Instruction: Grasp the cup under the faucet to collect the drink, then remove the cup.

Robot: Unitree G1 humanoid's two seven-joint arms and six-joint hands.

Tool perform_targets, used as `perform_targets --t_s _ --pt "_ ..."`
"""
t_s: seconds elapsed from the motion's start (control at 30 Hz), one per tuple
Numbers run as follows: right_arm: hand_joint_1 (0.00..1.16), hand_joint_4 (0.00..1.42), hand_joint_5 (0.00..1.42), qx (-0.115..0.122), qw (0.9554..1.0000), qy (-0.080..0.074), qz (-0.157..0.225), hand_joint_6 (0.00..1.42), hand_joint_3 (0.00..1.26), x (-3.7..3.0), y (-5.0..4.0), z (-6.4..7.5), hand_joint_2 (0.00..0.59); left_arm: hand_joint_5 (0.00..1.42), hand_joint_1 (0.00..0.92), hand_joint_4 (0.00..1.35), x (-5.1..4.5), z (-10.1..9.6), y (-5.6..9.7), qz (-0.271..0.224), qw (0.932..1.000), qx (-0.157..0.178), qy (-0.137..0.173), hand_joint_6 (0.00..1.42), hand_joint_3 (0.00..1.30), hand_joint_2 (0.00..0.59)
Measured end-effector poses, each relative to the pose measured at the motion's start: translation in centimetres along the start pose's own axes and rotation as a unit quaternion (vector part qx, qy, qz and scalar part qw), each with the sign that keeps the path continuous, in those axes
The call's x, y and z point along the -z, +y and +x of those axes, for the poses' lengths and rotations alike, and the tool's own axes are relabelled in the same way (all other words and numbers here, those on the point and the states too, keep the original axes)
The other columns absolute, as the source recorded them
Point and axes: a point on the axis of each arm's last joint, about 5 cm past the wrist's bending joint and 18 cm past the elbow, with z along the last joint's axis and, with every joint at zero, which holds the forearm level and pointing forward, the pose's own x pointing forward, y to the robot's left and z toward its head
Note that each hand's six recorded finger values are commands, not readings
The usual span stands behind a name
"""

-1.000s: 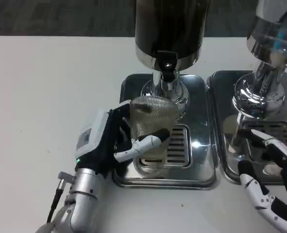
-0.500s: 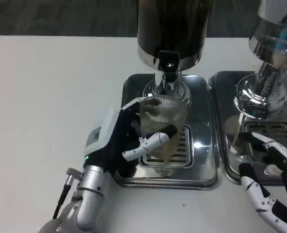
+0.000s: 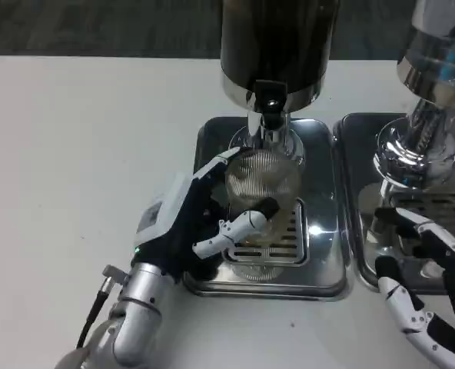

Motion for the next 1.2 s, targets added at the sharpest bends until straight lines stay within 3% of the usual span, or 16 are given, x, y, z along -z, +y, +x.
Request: perform_targets --t_s 0.43,0.57,1.0,1.2 --pt "0.29 0.26 0.29 -0.001 1.0 -0.006 0.005 0.4 0.29 0.11 0.28 0.7 0.444 0.26 0.068 0.18 0.47 -1.4 0.7 -0.02 0.9998 -0.003 -0.007 0.19 0.24 0.081" --pt "0.29 0.26 0.29 -0.003 0.9999 -0.006 0.009 0.39 0.29 0.26 0.56 1.0 0.444 0.25 0.065 0.16 0.62 -1.8 1.5 -0.025 0.9993 -0.022 -0.017 0.18 0.24 0.08" --pt "0.29 0.26 0.29 -0.01 0.9997 -0.01 0.019 0.39 0.29 0.52 1.24 1.5 0.444 0.25 0.064 0.16 1.66 -2.8 4.9 -0.029 0.9953 -0.092 -0.006 0.17 0.24 0.079" --pt "0.29 0.26 0.29 -0.008 0.9996 -0.012 0.024 0.39 0.29 0.67 1.51 1.8 0.444 0.32 0.004 0.27 1.72 -3.7 6.6 -0.035 0.9926 -0.114 -0.022 0.26 0.28 0.126"
